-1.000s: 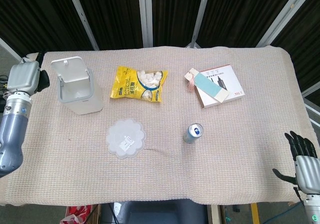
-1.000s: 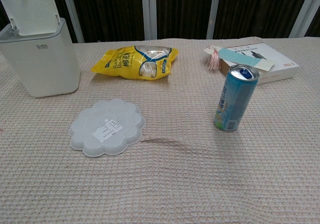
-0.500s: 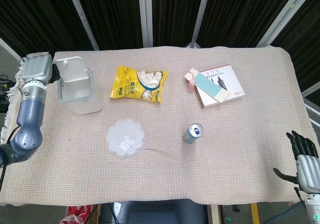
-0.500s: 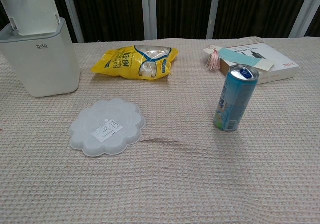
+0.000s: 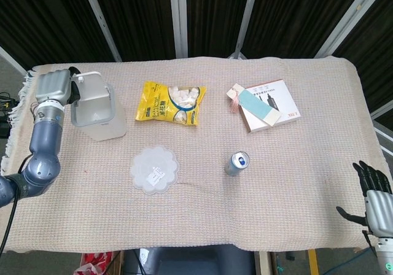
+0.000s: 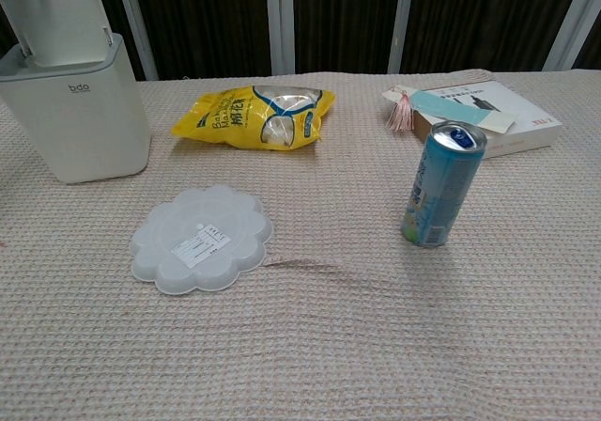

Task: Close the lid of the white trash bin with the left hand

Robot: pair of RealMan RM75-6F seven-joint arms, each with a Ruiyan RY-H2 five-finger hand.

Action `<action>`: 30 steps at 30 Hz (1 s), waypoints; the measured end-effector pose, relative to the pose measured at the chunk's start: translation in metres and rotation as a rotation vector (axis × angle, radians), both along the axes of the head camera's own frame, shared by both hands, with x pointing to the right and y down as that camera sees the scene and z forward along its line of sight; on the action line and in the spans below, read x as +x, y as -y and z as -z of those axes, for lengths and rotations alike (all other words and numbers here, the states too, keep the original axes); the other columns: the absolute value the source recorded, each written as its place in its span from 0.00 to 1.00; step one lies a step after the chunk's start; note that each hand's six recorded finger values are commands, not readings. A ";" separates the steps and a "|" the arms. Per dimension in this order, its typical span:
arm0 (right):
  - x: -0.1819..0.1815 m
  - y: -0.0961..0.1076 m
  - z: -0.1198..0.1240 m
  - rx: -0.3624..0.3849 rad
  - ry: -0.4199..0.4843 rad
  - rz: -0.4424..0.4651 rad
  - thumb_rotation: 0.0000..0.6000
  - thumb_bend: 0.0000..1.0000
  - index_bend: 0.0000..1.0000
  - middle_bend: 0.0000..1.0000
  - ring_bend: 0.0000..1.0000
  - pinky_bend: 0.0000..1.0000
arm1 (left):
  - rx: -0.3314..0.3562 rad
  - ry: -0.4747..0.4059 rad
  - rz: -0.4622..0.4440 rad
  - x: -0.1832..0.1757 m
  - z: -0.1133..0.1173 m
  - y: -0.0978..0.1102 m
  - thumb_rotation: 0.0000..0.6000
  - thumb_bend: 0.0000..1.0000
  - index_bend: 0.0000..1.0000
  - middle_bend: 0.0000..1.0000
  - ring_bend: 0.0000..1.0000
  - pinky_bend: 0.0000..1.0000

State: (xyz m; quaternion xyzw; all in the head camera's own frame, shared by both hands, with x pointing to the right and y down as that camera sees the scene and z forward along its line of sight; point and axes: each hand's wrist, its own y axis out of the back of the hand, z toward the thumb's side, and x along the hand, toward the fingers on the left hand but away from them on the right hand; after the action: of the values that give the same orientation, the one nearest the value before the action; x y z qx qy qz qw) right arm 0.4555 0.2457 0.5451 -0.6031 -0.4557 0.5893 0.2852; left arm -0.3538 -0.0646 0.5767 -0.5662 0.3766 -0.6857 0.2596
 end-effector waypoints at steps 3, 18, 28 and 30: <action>-0.001 -0.001 0.000 -0.001 0.000 0.003 1.00 0.15 0.00 0.00 0.00 0.00 | -0.005 -0.007 -0.005 0.000 0.002 -0.004 1.00 0.84 0.31 0.94 0.93 1.00; -0.002 -0.002 0.000 -0.005 -0.005 0.014 1.00 0.15 0.00 0.00 0.00 0.00 | -0.041 -0.033 -0.068 -0.005 0.019 -0.038 1.00 0.84 0.31 0.94 0.93 1.00; -0.003 -0.005 0.001 -0.014 -0.012 0.019 1.00 0.15 0.00 0.00 0.00 0.00 | -0.083 -0.048 -0.111 -0.007 0.014 -0.070 1.00 0.84 0.31 0.94 0.93 1.00; -0.003 -0.005 0.001 -0.016 -0.012 0.020 1.00 0.15 0.00 0.00 0.00 0.00 | -0.094 -0.047 -0.117 -0.008 0.010 -0.075 1.00 0.84 0.31 0.94 0.93 1.00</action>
State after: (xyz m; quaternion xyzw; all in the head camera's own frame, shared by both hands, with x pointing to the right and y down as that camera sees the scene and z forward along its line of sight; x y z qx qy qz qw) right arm 0.4522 0.2510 0.5441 -0.6062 -0.4431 0.5939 0.2889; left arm -0.3615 0.0107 0.5666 -0.6148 0.3164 -0.6726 0.2636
